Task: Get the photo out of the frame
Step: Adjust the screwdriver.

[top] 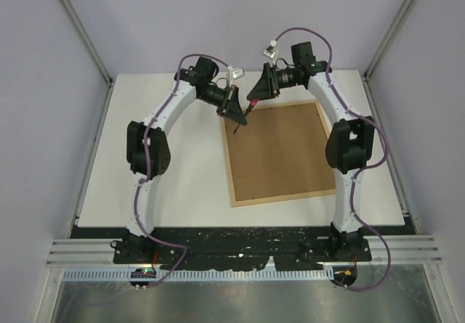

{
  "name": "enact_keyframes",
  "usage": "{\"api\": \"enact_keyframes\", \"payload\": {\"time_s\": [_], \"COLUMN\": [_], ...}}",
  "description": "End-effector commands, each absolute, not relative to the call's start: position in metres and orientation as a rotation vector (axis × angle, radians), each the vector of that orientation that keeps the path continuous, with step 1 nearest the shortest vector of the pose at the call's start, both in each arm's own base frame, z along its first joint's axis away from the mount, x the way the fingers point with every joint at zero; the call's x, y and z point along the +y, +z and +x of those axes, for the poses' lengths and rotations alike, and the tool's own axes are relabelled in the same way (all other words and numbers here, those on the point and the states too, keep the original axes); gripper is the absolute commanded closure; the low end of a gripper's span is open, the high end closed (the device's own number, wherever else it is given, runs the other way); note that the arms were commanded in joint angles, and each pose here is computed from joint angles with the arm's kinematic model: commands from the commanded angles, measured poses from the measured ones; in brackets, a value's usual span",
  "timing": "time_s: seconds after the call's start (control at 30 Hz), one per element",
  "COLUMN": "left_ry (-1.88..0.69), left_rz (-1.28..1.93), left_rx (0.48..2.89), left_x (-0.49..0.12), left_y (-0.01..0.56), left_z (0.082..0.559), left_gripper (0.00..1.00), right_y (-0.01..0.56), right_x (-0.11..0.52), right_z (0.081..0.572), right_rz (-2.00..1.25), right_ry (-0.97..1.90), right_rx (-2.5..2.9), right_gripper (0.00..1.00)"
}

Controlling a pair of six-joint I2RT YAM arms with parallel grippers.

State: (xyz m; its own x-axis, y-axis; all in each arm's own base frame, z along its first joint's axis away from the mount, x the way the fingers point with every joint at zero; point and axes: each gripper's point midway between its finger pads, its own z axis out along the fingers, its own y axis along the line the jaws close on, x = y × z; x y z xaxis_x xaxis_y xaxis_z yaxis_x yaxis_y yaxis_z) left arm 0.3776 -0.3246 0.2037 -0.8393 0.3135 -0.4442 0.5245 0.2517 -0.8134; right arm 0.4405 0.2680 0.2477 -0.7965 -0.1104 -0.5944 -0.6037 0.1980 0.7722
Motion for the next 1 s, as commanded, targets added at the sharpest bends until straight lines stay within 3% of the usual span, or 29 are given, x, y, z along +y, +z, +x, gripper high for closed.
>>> {"api": "enact_keyframes", "payload": {"time_s": [0.0, 0.17, 0.67, 0.73, 0.93, 0.97], "left_ry": [-1.538, -1.470, -1.511, -1.512, -1.512, -1.512], "left_rz": [0.873, 0.997, 1.110, 1.125, 1.147, 1.150], "left_rx": [2.407, 2.376, 2.325, 2.322, 2.315, 2.314], "left_x": [-0.305, -0.305, -0.317, -0.318, -0.318, -0.317], "left_y": [0.197, 0.200, 0.208, 0.207, 0.208, 0.208], "left_z": [0.359, 0.348, 0.331, 0.328, 0.325, 0.324], "left_gripper": [1.00, 1.00, 1.00, 1.00, 1.00, 1.00], "right_y": [0.264, 0.246, 0.229, 0.229, 0.225, 0.225], "right_x": [0.264, 0.268, 0.297, 0.299, 0.300, 0.299], "right_z": [0.403, 0.396, 0.363, 0.361, 0.357, 0.357], "right_rz": [-0.763, -0.769, -0.871, -0.876, -0.905, -0.907], "right_ry": [1.700, 1.733, 1.823, 1.834, 1.825, 1.815], "right_rx": [2.081, 2.142, 2.186, 2.182, 2.186, 2.189], "right_gripper": [0.44, 0.53, 0.53, 0.57, 0.92, 0.92]}}
